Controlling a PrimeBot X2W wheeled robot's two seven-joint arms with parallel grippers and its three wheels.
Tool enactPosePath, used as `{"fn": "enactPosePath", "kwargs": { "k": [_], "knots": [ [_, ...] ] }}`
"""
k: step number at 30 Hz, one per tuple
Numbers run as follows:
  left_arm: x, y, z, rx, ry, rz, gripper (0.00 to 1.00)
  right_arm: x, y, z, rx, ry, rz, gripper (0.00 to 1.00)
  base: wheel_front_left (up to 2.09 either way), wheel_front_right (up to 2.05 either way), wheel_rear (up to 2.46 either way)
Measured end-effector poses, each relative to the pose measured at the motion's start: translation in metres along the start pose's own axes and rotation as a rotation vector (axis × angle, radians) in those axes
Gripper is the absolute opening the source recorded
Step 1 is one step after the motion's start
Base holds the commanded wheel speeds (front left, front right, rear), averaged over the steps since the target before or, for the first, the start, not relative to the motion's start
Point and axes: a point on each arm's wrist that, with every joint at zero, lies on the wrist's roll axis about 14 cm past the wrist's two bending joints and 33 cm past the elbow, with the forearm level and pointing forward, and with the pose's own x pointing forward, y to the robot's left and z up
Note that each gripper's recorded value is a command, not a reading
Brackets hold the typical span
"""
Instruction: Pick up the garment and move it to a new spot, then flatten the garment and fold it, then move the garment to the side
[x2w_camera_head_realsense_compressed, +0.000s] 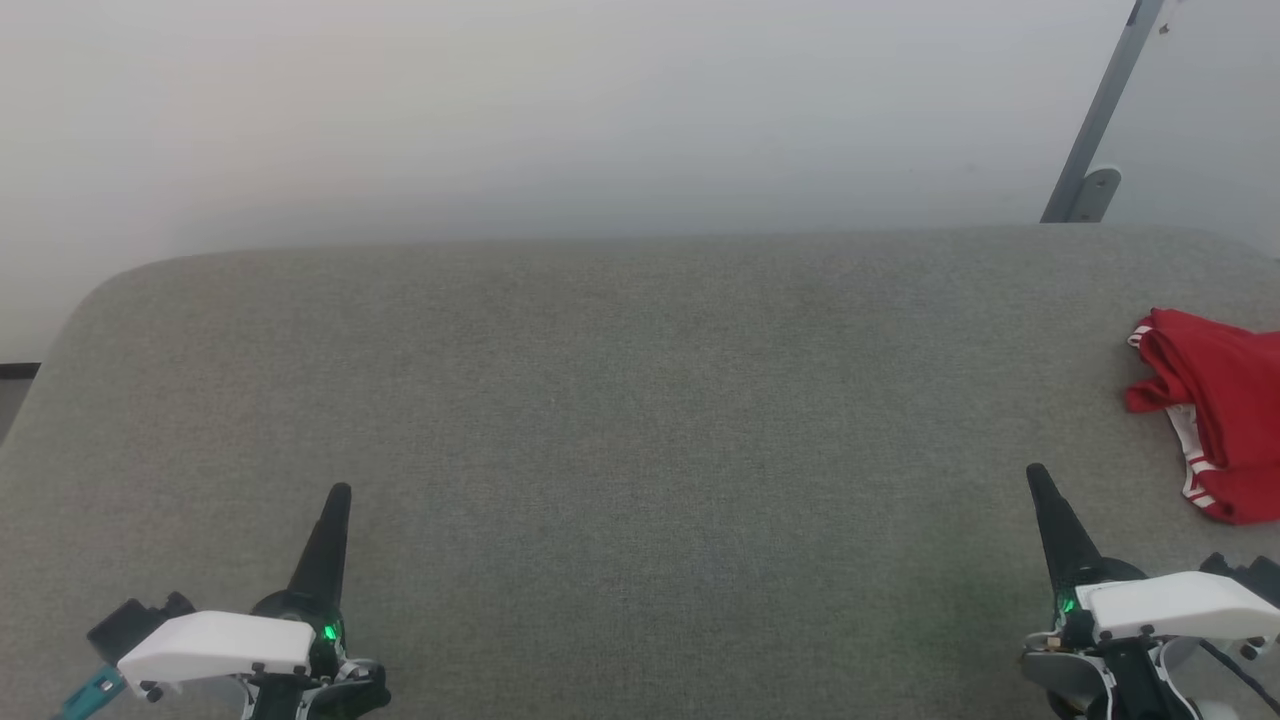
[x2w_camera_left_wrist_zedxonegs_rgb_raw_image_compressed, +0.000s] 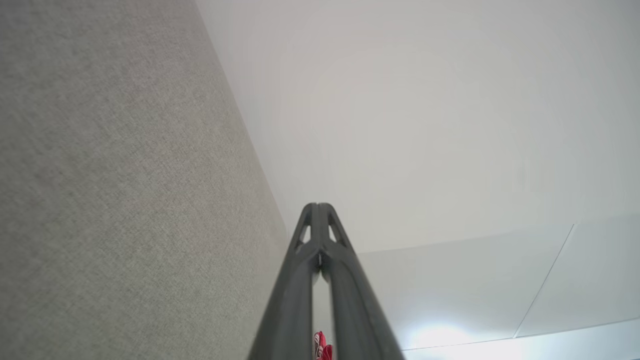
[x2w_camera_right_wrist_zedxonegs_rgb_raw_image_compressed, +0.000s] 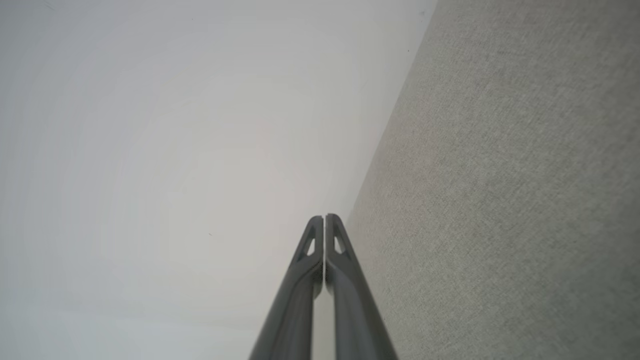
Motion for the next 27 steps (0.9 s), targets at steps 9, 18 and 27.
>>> {"fn": "enactPosePath", "kwargs": {
  "k": [9, 18, 27],
  "knots": [
    [0.004, -0.002, -0.005, -0.062, 0.012, -0.007, 0.00, 0.001, 0.001, 0.001, 0.075, 0.002, 0.006, 0.00, 0.00, 0.00, 0.00],
    [0.009, -0.006, -0.009, -0.121, 0.026, -0.019, 0.00, 0.002, 0.004, 0.002, 0.144, 0.004, 0.018, 0.00, 0.00, 0.00, 0.00],
    [0.013, -0.010, -0.012, -0.169, 0.035, -0.030, 0.00, 0.004, 0.007, 0.003, 0.203, 0.004, 0.032, 0.00, 0.00, 0.00, 0.00]
  ]
}}
